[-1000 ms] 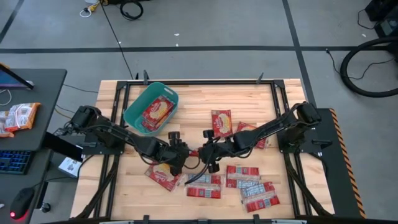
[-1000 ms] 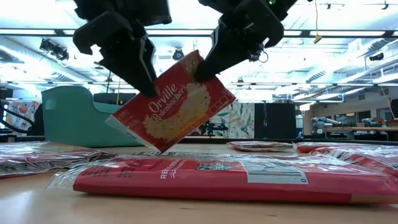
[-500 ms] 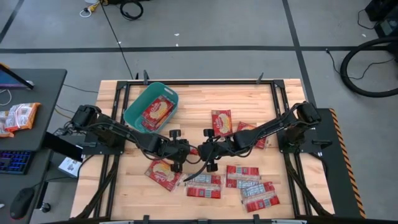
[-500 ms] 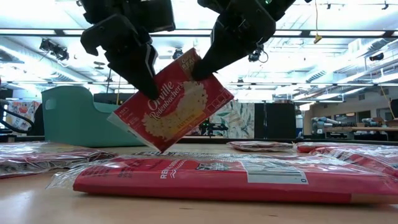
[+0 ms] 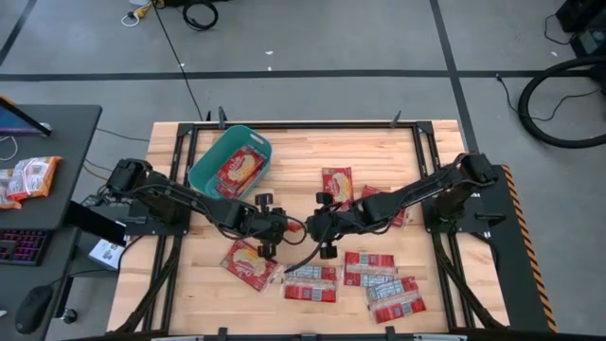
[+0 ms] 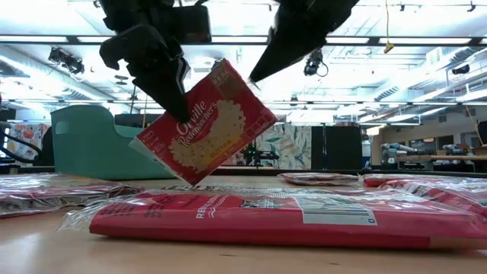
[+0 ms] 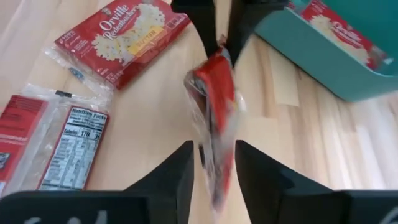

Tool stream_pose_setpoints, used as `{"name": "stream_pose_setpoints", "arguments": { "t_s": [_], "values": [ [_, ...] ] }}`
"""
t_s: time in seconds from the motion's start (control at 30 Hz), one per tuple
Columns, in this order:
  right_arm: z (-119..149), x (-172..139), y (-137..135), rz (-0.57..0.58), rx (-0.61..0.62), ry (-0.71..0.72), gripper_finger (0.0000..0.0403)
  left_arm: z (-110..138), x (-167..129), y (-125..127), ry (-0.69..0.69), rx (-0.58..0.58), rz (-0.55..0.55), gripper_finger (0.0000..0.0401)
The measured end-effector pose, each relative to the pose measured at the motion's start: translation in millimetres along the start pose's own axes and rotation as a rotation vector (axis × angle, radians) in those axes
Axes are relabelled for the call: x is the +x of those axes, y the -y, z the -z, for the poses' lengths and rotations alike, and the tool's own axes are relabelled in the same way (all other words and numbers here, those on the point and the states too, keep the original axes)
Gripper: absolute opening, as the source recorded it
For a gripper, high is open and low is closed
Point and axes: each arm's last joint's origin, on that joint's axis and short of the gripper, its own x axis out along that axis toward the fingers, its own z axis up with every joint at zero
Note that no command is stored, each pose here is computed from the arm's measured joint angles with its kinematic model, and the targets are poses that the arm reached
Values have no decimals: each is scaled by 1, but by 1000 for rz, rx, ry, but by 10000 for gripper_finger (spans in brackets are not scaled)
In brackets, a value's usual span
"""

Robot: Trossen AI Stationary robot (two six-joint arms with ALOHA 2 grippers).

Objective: Sort popcorn bags into baskets
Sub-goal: Put the red popcorn bag into the green bin

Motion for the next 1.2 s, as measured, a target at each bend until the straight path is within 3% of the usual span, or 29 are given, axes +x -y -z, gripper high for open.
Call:
{"name": "stream_pose_setpoints", "arguments": {
  "t_s": [0.27,0.57,0.97,1.2],
  "values": [
    [6,-37,15,57,20,-53,131,1,-30,-43,-29,-123,72,35],
    [38,-34,21,90,68,61,130,9,-66,-108,-31,-363,151,35],
    [64,-18,19,81,78,202,130,9,-105,-177,-157,-518,37,34],
    [72,-16,16,86,86,244,130,29,-109,-204,-289,-633,28,34]
  ]
}}
